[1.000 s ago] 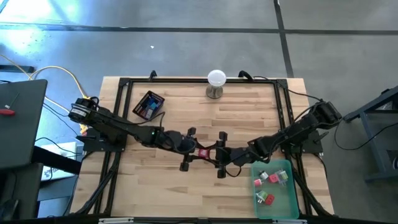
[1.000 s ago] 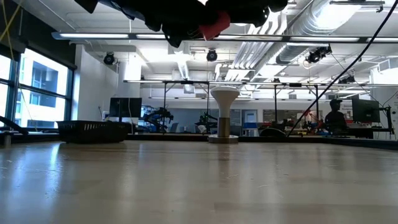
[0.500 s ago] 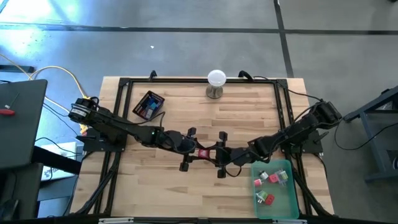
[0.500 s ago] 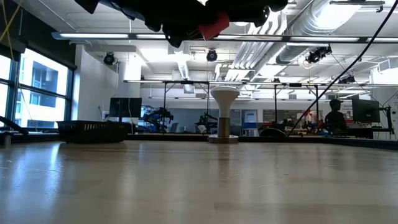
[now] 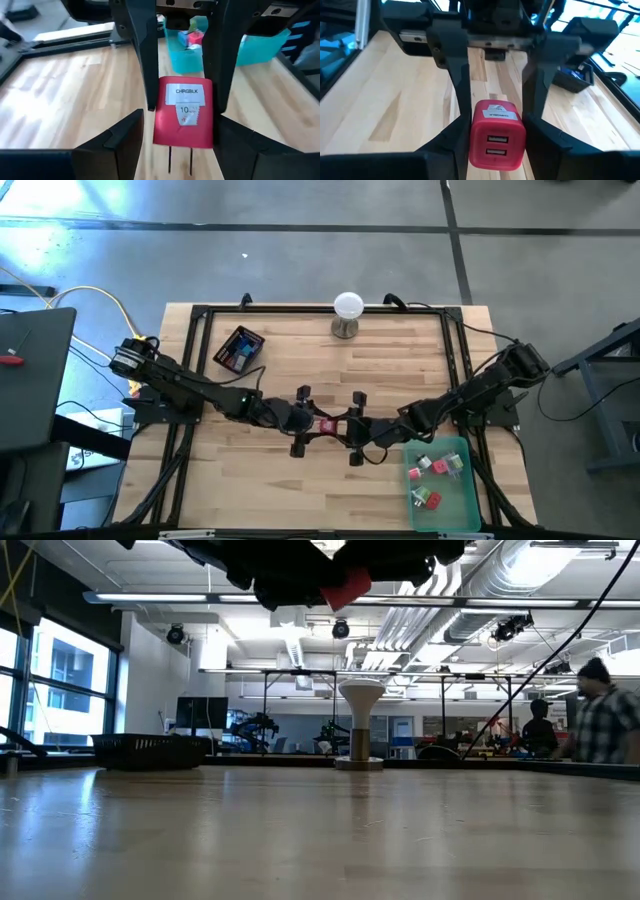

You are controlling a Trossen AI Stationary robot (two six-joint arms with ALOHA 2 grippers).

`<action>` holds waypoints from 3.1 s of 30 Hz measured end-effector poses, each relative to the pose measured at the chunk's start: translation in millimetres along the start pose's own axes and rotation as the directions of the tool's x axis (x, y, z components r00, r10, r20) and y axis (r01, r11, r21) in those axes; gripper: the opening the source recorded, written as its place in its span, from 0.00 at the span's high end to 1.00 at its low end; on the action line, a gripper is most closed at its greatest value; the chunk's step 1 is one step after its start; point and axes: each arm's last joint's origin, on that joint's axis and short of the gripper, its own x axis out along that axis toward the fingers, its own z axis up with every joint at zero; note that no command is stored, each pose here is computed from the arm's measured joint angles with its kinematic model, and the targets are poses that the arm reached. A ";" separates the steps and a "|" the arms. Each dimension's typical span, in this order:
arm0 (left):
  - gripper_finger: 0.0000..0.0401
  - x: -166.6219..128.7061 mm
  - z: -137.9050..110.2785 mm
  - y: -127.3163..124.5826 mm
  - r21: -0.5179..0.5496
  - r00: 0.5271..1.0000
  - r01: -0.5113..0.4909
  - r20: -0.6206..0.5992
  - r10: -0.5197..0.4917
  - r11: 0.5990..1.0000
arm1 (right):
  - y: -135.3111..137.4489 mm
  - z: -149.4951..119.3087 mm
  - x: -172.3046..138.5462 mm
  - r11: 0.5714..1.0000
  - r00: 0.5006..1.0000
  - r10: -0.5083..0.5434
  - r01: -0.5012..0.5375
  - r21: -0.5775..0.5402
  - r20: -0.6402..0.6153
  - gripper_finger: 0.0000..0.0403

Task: Pick & Place Office items
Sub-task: Put the pink charger adapter into the green bin

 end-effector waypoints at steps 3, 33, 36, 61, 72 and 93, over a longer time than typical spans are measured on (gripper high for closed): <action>0.47 -2.3 -0.2 -7.5 0.055 1.000 -0.004 -0.002 0.004 0.998 | 2.0 -2.5 -1.9 1.000 0.999 -0.029 0.029 -0.006 -0.018 0.65; 0.47 -7.4 -14.9 -16.6 0.146 0.987 -0.060 -0.142 0.081 0.987 | 44.8 -27.2 -159.9 0.835 0.951 0.132 0.046 0.549 -0.280 0.65; 0.47 -7.2 -15.6 -15.5 0.146 0.985 -0.062 -0.149 0.084 0.987 | 54.1 -34.3 -174.6 0.769 0.921 0.214 0.047 0.637 -0.326 0.65; 0.47 -6.6 -17.2 -13.7 0.128 0.983 -0.068 -0.163 0.089 0.989 | 99.6 -95.6 -227.9 0.440 0.582 0.367 0.578 0.687 -0.725 0.65; 0.47 -6.6 -17.1 -13.7 0.124 0.983 -0.069 -0.163 0.089 0.990 | 102.0 -102.9 -211.1 0.437 0.460 0.334 0.697 0.568 -0.822 0.63; 0.47 -6.7 -17.9 -14.0 0.123 0.982 -0.060 -0.170 0.081 0.991 | 97.8 -105.6 -208.5 0.437 0.475 0.272 0.714 0.547 -0.837 0.56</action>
